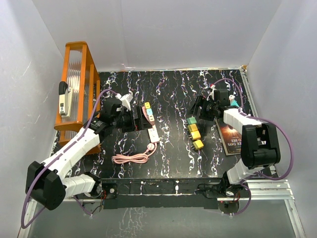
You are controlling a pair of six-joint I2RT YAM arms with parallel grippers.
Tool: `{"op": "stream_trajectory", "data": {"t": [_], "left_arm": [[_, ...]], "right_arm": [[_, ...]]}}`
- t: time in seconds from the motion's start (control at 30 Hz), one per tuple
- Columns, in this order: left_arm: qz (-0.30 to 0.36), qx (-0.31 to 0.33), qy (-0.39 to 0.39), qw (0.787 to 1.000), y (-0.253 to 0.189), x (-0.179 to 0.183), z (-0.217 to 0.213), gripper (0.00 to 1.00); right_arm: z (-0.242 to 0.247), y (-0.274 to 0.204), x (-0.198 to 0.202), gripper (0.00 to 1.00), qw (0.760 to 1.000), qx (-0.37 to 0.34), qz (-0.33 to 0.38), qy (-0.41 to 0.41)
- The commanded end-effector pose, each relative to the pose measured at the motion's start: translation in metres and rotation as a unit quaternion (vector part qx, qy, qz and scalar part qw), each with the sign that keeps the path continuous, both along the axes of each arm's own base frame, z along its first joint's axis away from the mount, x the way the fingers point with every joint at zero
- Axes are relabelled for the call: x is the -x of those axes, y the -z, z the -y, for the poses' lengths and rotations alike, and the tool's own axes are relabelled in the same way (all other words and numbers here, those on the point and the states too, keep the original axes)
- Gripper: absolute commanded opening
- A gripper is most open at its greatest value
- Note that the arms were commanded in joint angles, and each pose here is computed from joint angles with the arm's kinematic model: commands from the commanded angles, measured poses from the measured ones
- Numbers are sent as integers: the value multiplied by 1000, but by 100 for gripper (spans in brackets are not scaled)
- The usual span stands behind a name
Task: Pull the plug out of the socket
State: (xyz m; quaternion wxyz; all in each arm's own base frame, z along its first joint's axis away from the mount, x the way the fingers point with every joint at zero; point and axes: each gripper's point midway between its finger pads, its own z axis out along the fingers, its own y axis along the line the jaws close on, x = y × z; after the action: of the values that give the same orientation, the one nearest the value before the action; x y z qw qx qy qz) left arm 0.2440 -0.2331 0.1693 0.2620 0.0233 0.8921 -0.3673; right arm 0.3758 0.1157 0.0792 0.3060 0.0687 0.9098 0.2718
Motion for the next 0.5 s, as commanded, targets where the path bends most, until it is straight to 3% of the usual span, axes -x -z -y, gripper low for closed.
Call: {"op": "stream_trajectory", "data": {"t": [0.0, 0.23, 0.47], "left_arm": [[24, -9, 9, 1000, -13, 5, -5, 98], [37, -10, 8, 999, -17, 8, -9, 98], [64, -22, -3, 998, -30, 13, -20, 98]], "right_arm": [[-13, -47, -14, 76, 998, -1, 64, -9], [-65, -57, -8, 80, 996, 25, 76, -49], [-156, -71, 6, 84, 986, 57, 102, -116]]}}
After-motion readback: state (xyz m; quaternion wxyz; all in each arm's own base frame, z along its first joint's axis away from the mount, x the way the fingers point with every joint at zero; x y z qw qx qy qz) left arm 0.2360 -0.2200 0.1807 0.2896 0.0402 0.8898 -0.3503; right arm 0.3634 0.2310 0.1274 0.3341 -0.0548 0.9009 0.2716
